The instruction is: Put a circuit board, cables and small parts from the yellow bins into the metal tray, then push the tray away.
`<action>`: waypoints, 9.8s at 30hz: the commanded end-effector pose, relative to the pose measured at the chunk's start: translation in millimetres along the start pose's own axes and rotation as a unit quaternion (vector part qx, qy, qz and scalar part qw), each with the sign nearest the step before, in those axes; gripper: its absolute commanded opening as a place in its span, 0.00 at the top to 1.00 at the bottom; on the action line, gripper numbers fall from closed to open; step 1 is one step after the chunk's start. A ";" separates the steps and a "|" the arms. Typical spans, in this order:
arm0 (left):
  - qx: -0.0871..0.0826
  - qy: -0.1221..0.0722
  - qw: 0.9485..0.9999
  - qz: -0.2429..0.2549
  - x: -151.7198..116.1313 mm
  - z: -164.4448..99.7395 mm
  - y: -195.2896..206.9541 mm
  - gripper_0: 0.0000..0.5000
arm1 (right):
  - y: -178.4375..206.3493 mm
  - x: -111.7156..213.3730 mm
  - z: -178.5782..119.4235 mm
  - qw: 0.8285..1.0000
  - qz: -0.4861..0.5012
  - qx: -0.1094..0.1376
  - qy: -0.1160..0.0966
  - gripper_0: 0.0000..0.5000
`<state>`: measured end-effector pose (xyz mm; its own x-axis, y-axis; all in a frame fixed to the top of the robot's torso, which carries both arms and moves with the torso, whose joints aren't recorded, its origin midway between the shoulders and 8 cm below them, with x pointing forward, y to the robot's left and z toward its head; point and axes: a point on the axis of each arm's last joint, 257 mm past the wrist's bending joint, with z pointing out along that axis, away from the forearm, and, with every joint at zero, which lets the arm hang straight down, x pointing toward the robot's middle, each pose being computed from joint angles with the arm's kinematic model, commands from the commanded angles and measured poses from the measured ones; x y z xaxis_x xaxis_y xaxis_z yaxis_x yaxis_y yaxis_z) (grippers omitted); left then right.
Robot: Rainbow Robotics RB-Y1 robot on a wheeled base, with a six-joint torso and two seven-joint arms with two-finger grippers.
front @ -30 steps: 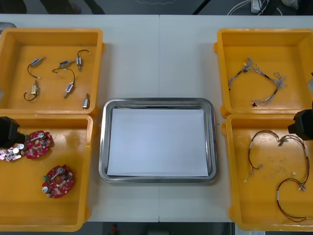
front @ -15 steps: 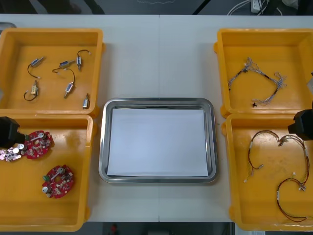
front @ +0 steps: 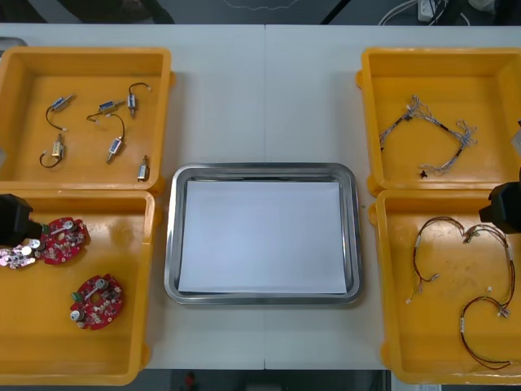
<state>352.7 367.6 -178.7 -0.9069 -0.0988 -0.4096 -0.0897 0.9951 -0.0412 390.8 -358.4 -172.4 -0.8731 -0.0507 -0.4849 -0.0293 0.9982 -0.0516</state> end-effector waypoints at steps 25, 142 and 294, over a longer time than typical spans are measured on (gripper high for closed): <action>-0.022 -0.008 0.999 0.045 -1.3 -12.5 13.7 0.00 | -11.6 0.9 -5.8 1.000 0.027 0.008 -0.004 0.00; 0.020 -0.051 0.881 0.470 10.6 111.7 83.0 0.00 | -93.1 73.2 121.5 0.998 0.061 0.017 0.026 0.00; 0.095 -0.037 0.964 0.244 38.3 97.1 -294.0 1.00 | 89.1 -11.3 -81.5 0.918 -0.391 -0.036 -0.054 1.00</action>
<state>377.0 88.0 -282.0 -0.8005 0.3961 -0.4497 0.4282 0.9031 0.0332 357.9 -280.7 -115.1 -0.6221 -0.6430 -0.4467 -0.5925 0.7596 -0.2682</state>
